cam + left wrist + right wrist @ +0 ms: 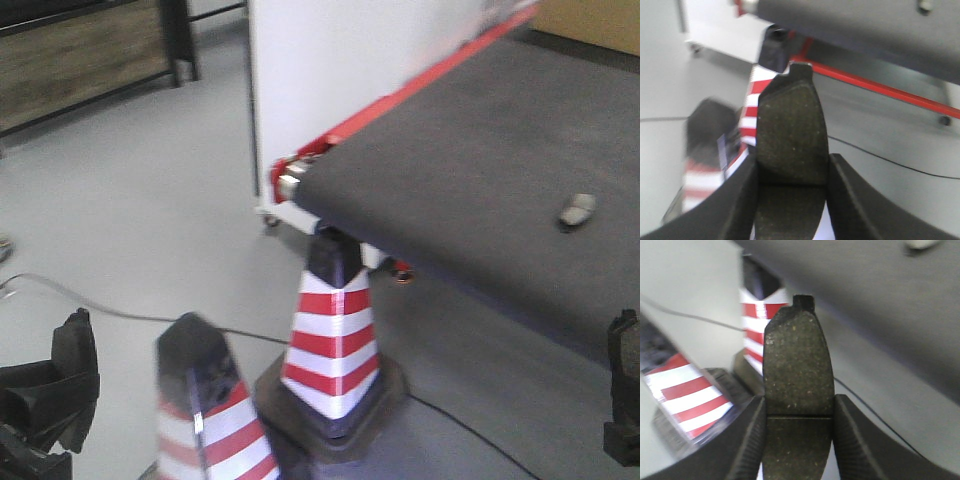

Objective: Move and align brake pads A on conveyor
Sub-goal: 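Turn and approach the black belt conveyor holding both pads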

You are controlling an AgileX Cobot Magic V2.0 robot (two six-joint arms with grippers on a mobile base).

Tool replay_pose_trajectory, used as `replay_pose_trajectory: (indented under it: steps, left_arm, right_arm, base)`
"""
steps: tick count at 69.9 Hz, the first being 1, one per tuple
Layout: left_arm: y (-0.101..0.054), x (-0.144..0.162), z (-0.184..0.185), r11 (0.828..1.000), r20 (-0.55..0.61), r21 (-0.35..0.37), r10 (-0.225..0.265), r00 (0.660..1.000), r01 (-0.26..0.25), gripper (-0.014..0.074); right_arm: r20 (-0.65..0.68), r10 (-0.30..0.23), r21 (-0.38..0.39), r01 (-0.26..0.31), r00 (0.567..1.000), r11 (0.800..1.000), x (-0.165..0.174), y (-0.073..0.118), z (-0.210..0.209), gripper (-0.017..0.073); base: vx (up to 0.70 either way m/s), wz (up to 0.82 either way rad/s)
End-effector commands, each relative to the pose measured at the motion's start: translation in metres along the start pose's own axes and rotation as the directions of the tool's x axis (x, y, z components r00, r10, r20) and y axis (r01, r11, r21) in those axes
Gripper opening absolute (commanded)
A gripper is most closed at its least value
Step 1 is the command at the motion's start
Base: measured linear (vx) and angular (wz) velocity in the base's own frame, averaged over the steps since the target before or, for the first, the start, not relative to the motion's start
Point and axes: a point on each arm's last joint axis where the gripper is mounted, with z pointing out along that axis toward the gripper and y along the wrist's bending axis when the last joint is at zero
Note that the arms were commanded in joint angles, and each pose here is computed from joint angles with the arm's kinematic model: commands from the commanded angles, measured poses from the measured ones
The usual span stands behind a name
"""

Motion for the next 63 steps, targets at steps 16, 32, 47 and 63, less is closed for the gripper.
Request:
replay_pose_trajectory:
  steps: [16,32,47,63]
  left_arm:
    - [-0.0054,-0.0167,-0.0050,0.999,0.114,0.041,-0.004,0.993,-0.001,0.0138]
    - [-0.0054,-0.0167,-0.0050,0.999,0.114,0.041,-0.004,0.993,-0.001,0.0138]
    - [-0.0054,-0.0167,-0.0050,0.999,0.114,0.041,-0.004,0.993,-0.001,0.0138]
    - [-0.0054,-0.0167,-0.0050,0.999,0.114,0.041,-0.004,0.993,-0.001,0.0138]
  right_arm:
    - [0.113,-0.014,0.005,0.013,0.993,1.000,-0.0165,-0.0005,-0.0054,0.0044]
    - [0.113,-0.014,0.005,0.013,0.993,1.000,-0.0165,-0.0005,-0.0054,0.0044]
    - [0.113,-0.014,0.005,0.013,0.993,1.000,-0.0165,-0.0005,-0.0054,0.0044]
    - [0.112,-0.014,0.005,0.013,0.994,1.000,-0.0164,-0.0005,-0.0054,0.0044]
  base:
    - [0.24,-0.75]
    - [0.22,-0.65]
    - [0.20,-0.62]
    - [0.18,-0.59]
